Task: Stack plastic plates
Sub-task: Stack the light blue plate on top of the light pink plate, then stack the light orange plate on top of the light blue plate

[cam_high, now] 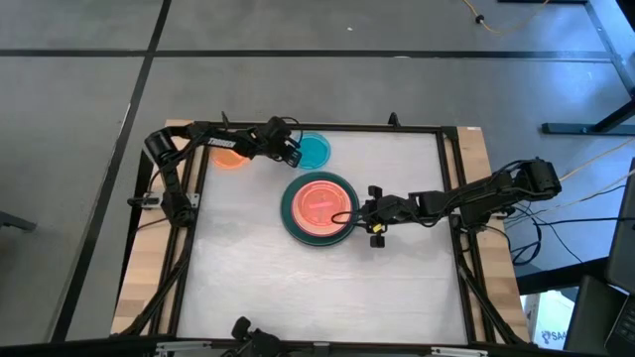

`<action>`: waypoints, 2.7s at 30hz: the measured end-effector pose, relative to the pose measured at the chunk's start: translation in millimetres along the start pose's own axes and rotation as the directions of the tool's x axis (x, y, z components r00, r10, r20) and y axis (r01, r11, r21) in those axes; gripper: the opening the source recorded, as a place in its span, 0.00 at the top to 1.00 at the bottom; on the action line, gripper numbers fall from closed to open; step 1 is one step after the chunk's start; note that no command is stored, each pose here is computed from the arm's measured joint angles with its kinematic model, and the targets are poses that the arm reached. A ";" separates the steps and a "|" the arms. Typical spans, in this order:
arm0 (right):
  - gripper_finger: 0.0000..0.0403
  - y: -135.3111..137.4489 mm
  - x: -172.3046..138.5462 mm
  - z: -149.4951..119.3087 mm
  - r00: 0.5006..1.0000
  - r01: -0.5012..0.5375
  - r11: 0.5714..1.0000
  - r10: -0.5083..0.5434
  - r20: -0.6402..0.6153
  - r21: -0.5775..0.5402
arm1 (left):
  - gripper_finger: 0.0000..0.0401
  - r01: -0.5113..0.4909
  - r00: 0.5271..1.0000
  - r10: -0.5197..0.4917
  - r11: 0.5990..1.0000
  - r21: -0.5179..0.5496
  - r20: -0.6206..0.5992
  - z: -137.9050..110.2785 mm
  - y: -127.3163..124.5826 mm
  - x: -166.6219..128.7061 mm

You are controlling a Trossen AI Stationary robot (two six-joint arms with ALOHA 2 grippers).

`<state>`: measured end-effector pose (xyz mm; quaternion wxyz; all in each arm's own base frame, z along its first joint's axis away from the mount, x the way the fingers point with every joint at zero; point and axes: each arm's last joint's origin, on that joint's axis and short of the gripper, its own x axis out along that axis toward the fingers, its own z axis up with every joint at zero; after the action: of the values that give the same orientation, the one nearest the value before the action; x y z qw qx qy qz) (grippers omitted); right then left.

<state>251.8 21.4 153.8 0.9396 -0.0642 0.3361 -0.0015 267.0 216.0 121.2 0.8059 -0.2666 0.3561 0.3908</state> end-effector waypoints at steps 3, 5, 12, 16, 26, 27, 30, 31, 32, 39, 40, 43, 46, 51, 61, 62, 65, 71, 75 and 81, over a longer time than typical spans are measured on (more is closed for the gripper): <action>0.64 0.0 0.0 -0.1 1.000 0.000 1.000 0.000 -0.001 0.000 | 0.73 0.004 1.000 -0.004 1.000 0.007 0.008 0.6 -0.5 0.0; 0.64 0.0 0.0 -0.2 1.000 0.000 1.000 0.000 -0.002 0.000 | 0.76 0.008 1.000 -0.008 1.000 0.012 0.015 1.4 -0.8 0.0; 0.64 0.0 0.1 -0.4 1.000 0.000 1.000 0.000 -0.004 0.000 | 0.93 -0.022 0.999 0.021 0.999 0.035 0.026 1.7 0.0 0.0; 0.64 0.0 0.1 -0.4 1.000 0.000 1.000 0.000 -0.004 0.000 | 0.99 -0.055 0.997 0.049 0.995 0.089 0.064 4.5 0.1 -0.2; 0.64 0.0 0.1 -0.4 1.000 0.000 1.000 0.000 -0.004 0.000 | 0.99 -0.105 0.968 0.073 0.987 0.125 0.240 26.1 -3.9 -23.1; 0.64 0.0 0.0 -0.3 1.000 0.000 1.000 0.000 -0.004 0.000 | 1.00 -0.101 0.963 0.064 0.986 0.130 0.261 29.3 -5.8 -29.7; 0.64 0.0 0.1 -0.2 1.000 -0.001 1.000 0.001 -0.003 0.000 | 1.00 -0.067 0.948 0.017 0.986 0.149 0.317 37.8 -13.8 -53.8; 0.64 0.0 0.1 -0.3 1.000 0.000 1.000 0.000 -0.004 0.000 | 1.00 -0.045 0.942 -0.010 0.987 0.157 0.335 40.2 -17.5 -62.6; 0.64 0.0 0.0 -0.3 1.000 0.000 1.000 0.000 -0.004 0.000 | 1.00 -0.019 0.936 -0.040 0.986 0.166 0.349 42.0 -21.0 -70.9; 0.64 0.0 0.1 -0.4 1.000 -0.001 1.000 0.001 -0.005 0.001 | 1.00 0.106 0.911 -0.200 0.959 0.263 0.362 35.2 -54.3 -112.1; 0.64 0.0 0.1 -0.4 1.000 0.000 1.000 0.000 -0.005 0.004 | 1.00 0.118 0.909 -0.216 0.954 0.277 0.355 32.6 -59.4 -115.6; 0.64 -0.1 0.1 -0.4 1.000 0.000 1.000 0.000 -0.005 0.007 | 1.00 0.151 0.910 -0.258 0.935 0.320 0.324 22.9 -74.6 -120.9; 0.64 0.0 0.1 -0.4 1.000 -0.001 1.000 0.001 -0.005 0.008 | 1.00 0.182 0.913 -0.293 0.915 0.360 0.284 12.3 -88.3 -123.7; 0.64 0.0 0.1 -0.3 1.000 -0.002 1.000 0.002 -0.003 0.008 | 1.00 0.213 0.920 -0.323 0.888 0.409 0.222 -5.6 -109.3 -116.9; 0.64 0.0 0.1 -0.1 1.000 -0.003 1.000 0.003 -0.003 0.008 | 0.99 0.259 0.931 -0.350 0.838 0.480 0.108 -35.9 -135.9 -100.2; 0.64 0.0 0.1 -0.2 1.000 -0.002 1.000 0.002 -0.003 0.008 | 0.99 0.261 0.931 -0.351 0.835 0.485 0.103 -37.5 -137.2 -100.7; 0.64 0.0 0.1 -0.2 1.000 -0.003 1.000 0.003 -0.003 0.008 | 0.95 0.266 0.928 -0.357 0.831 0.489 0.102 -38.6 -138.8 -101.7; 0.64 0.0 0.1 -0.1 1.000 -0.003 1.000 0.003 -0.002 0.008 | 0.82 0.255 0.942 -0.329 0.831 0.495 0.068 -41.0 -135.2 -101.7; 0.64 0.0 0.1 -0.1 1.000 -0.003 1.000 0.003 -0.002 0.008 | 0.73 0.249 0.949 -0.313 0.830 0.498 0.047 -39.9 -129.3 -115.7; 0.64 0.0 0.1 -0.2 1.000 -0.003 1.000 0.003 -0.003 0.008 | 0.67 0.134 0.983 -0.178 0.851 0.507 0.038 -40.2 -110.2 -143.1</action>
<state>251.7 21.4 153.7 0.9393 -0.0600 0.3377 -0.0016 279.5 63.8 225.6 0.8906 -0.0591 0.3886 0.2288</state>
